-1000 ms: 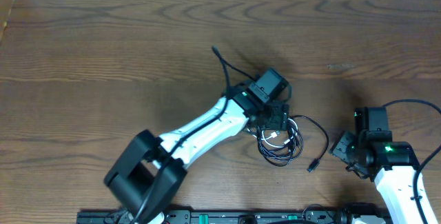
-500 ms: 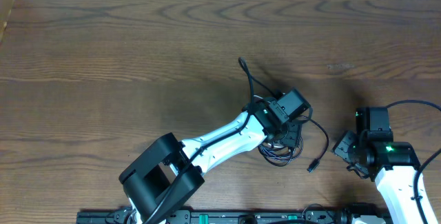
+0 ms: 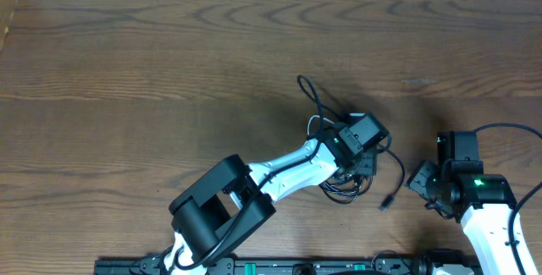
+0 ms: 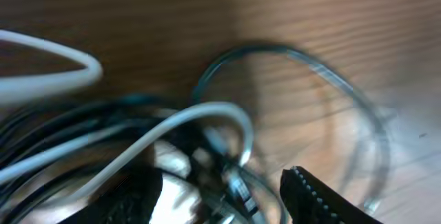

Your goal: Untangle cables

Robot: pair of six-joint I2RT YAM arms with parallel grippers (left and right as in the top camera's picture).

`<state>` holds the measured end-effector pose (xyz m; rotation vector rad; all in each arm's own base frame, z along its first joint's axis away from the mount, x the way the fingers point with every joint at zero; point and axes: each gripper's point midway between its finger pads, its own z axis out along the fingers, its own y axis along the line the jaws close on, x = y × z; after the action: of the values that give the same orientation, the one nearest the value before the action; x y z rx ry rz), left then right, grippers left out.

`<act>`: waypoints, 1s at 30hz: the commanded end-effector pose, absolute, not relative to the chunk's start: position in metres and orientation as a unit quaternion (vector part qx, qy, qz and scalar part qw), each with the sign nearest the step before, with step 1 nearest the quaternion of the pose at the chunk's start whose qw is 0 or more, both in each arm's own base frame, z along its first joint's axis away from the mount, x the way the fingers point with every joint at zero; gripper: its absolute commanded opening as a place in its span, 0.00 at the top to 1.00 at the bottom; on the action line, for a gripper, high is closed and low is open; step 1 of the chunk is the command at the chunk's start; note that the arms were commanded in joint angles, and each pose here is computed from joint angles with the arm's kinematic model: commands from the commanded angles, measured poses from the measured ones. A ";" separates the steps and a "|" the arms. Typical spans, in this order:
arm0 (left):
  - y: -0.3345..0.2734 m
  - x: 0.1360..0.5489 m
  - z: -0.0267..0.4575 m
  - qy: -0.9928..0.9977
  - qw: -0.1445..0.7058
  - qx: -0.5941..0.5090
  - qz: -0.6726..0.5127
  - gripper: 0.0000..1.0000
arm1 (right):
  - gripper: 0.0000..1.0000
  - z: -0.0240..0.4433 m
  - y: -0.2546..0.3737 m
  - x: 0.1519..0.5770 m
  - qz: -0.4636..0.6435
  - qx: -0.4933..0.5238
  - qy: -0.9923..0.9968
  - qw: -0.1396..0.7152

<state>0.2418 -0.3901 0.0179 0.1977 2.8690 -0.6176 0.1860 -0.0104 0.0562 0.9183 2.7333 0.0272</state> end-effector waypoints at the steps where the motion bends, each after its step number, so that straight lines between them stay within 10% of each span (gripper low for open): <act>1: -0.387 0.243 -0.001 0.975 0.096 0.061 -0.189 0.46 | 0.41 0.056 -0.009 0.187 0.016 0.324 0.937 0.128; 10: -0.382 0.256 0.025 0.968 0.121 0.086 -0.202 0.91 | 0.41 0.057 -0.009 0.190 0.018 0.324 0.937 0.134; 30: -0.387 0.216 0.147 0.890 0.027 0.196 -0.412 0.93 | 0.39 0.145 0.127 0.243 0.404 -0.055 0.873 0.266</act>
<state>0.2484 -0.3793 0.1417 0.3952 2.7266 -1.1237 0.2511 0.0969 0.1161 0.0526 2.4796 0.8641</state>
